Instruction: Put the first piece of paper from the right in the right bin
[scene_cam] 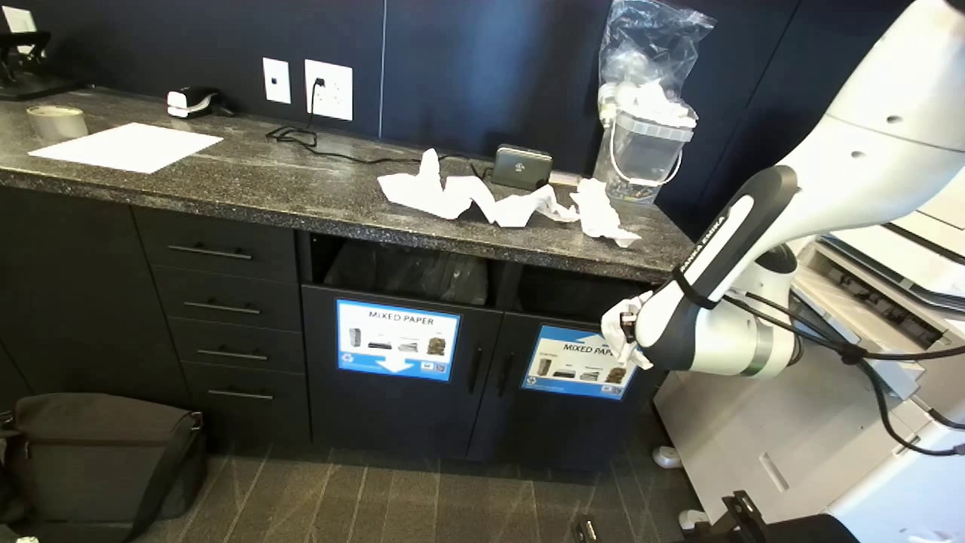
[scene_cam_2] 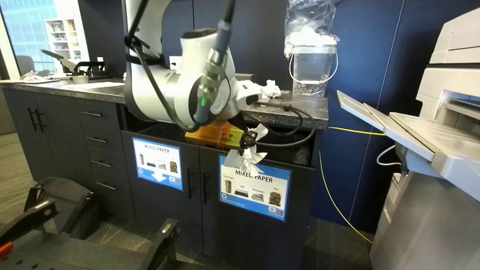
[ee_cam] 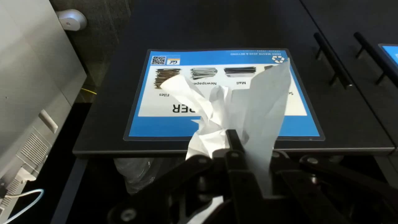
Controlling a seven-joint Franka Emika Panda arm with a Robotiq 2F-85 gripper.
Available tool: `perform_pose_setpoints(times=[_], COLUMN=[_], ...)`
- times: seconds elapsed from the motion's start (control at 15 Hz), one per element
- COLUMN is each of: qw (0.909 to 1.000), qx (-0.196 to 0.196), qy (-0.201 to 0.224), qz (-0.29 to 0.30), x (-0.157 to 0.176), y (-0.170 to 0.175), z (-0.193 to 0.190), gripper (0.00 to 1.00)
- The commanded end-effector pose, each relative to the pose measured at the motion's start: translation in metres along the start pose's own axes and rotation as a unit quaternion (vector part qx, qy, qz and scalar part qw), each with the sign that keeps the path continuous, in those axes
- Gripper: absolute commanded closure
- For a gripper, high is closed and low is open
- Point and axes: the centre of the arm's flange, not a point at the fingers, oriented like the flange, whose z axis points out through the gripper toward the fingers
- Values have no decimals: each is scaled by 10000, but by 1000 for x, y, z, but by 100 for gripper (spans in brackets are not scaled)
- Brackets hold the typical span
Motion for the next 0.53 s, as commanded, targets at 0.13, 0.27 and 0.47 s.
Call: perform_pose_setpoints(times=[0.13, 0.27, 0.47], qw=[9970, 9953, 9919], qx=[-153, -221, -370], qy=[740, 928, 1191], qz=[138, 141, 222], x=[4, 12, 30], y=[-2, -2, 1], z=[54, 65, 79], gripper=[88, 88, 88])
